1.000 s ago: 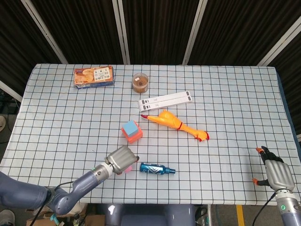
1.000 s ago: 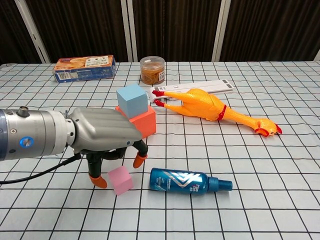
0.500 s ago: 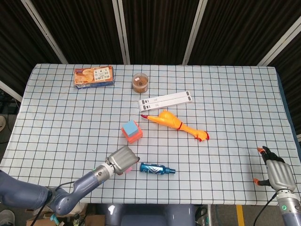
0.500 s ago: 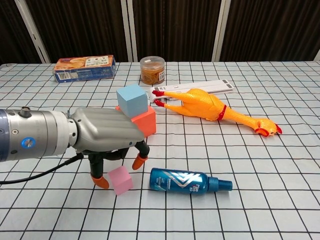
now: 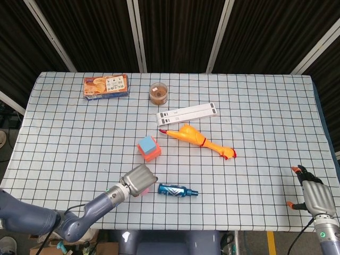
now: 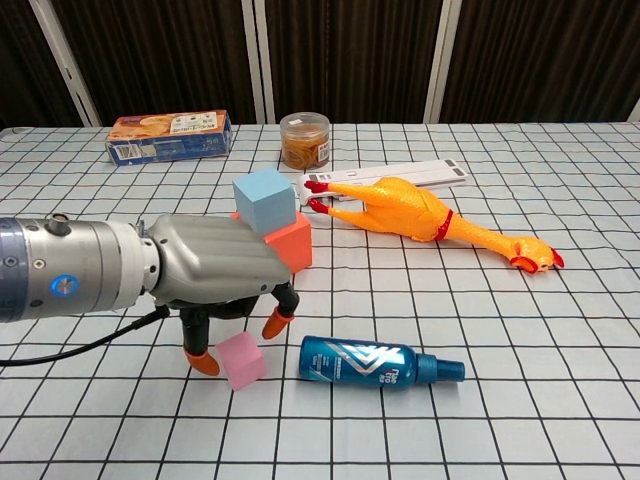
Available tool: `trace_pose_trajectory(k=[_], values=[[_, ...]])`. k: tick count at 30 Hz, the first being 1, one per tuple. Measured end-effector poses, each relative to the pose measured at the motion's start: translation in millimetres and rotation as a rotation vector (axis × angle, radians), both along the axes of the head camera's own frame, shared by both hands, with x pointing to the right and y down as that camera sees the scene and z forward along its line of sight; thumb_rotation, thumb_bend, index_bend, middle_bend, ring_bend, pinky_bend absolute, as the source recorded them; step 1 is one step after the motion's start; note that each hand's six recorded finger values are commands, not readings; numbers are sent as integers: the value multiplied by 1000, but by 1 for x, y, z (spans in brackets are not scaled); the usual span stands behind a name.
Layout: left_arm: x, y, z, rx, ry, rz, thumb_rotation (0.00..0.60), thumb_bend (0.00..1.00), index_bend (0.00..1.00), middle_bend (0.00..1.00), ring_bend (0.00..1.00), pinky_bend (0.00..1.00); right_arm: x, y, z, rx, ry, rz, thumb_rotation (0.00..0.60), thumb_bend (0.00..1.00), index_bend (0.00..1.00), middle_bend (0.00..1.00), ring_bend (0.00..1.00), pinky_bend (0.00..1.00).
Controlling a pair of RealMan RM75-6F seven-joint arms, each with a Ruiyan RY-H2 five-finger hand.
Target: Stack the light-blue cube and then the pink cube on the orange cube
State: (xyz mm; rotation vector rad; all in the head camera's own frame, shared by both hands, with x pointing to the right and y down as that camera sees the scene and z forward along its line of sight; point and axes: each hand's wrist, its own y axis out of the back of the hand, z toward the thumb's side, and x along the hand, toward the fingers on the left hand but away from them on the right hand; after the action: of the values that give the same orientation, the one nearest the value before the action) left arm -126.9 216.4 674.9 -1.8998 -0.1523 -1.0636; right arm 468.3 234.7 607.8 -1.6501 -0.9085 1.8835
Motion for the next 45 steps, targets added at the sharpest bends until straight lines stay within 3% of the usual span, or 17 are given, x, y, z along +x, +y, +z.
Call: trace_pose_trajectory(k=[25,42,45], values=[[4,1,3,9,-22,42,600,103,477,926,824,988,0,-1,0,-1,-15,7,600,97,130,79,160,221],[2,-1,6,21,-38,49,600,154,505,927,824,988,0,0,2,-10,-24,14,600,96,131,79,160,222],[3,0,8,20,-41,51,600,203,510,929,825,988,0,0,2,-12,-26,14,600,97,130,79,160,222]])
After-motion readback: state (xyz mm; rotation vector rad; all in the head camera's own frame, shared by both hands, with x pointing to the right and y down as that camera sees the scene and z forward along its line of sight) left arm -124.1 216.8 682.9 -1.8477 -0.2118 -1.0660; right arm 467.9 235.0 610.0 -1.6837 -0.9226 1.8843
